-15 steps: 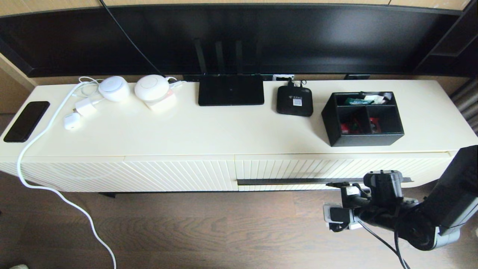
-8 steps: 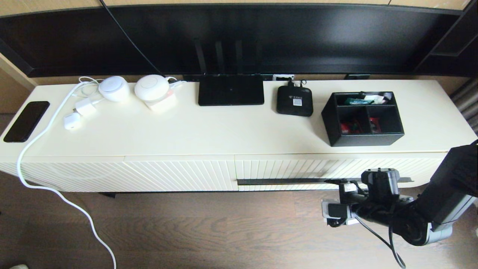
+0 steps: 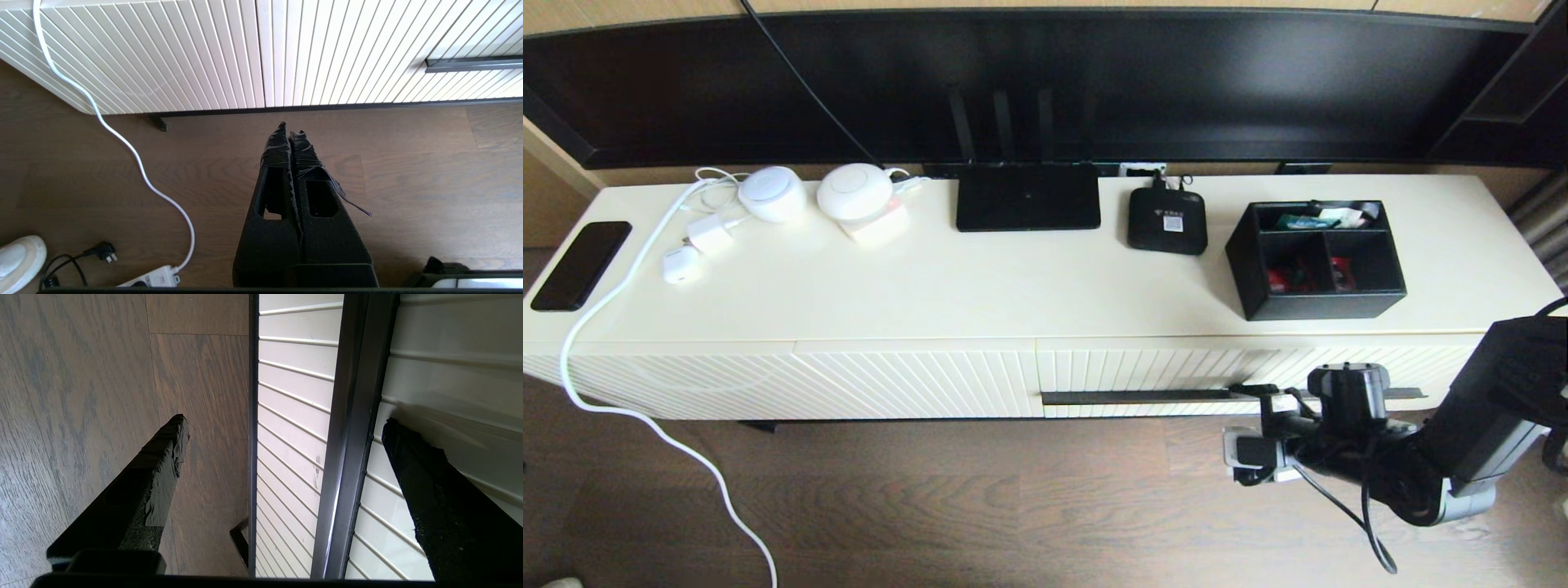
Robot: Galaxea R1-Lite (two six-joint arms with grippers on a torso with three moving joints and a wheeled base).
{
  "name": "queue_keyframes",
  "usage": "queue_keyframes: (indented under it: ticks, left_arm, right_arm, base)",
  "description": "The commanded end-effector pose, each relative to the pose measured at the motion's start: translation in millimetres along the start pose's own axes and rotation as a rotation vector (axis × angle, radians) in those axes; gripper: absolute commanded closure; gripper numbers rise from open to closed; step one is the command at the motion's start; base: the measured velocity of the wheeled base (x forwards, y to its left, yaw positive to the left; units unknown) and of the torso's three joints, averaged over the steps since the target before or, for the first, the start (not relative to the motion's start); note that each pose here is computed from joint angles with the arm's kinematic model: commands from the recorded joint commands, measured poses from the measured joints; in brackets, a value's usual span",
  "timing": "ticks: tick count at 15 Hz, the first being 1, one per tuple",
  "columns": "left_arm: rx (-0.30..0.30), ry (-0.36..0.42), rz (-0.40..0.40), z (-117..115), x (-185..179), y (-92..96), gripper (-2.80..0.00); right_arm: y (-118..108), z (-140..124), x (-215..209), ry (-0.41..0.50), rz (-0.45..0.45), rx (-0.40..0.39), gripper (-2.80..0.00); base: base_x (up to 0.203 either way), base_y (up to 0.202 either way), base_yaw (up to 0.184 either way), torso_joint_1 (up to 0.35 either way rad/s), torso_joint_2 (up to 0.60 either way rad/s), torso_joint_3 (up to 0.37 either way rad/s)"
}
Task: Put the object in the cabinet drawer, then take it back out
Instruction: Open the drawer
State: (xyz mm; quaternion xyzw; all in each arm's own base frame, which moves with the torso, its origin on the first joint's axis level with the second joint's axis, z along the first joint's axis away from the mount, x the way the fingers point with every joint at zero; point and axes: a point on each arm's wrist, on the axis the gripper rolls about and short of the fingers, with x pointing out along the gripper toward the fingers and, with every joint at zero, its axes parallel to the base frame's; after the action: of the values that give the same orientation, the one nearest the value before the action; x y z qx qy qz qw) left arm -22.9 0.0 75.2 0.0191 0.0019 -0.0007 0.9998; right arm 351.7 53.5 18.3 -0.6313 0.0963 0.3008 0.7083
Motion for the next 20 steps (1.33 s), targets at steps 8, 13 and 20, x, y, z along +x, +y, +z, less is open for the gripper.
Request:
queue_keyframes:
  ticks: [8,13,20]
  left_arm:
    - [0.000,0.001,0.000,0,0,0.0,0.00]
    - [0.000,0.001,0.000,0,0,0.0,0.00]
    - [0.000,0.002,0.000,0,0,0.0,0.00]
  right_arm:
    - [12,-5,0,0.012,0.030,0.002,-2.80]
    - [33,-5,-11,0.023,0.091,0.010,-2.80]
    - [51,-1,-39,0.030,0.166,0.023,-2.80]
  base:
    - [0.000,0.000,0.000,0.000,0.00,0.000]
    - [0.000,0.000,0.000,0.000,0.00,0.000]
    - [0.000,0.000,0.000,0.000,0.00,0.000]
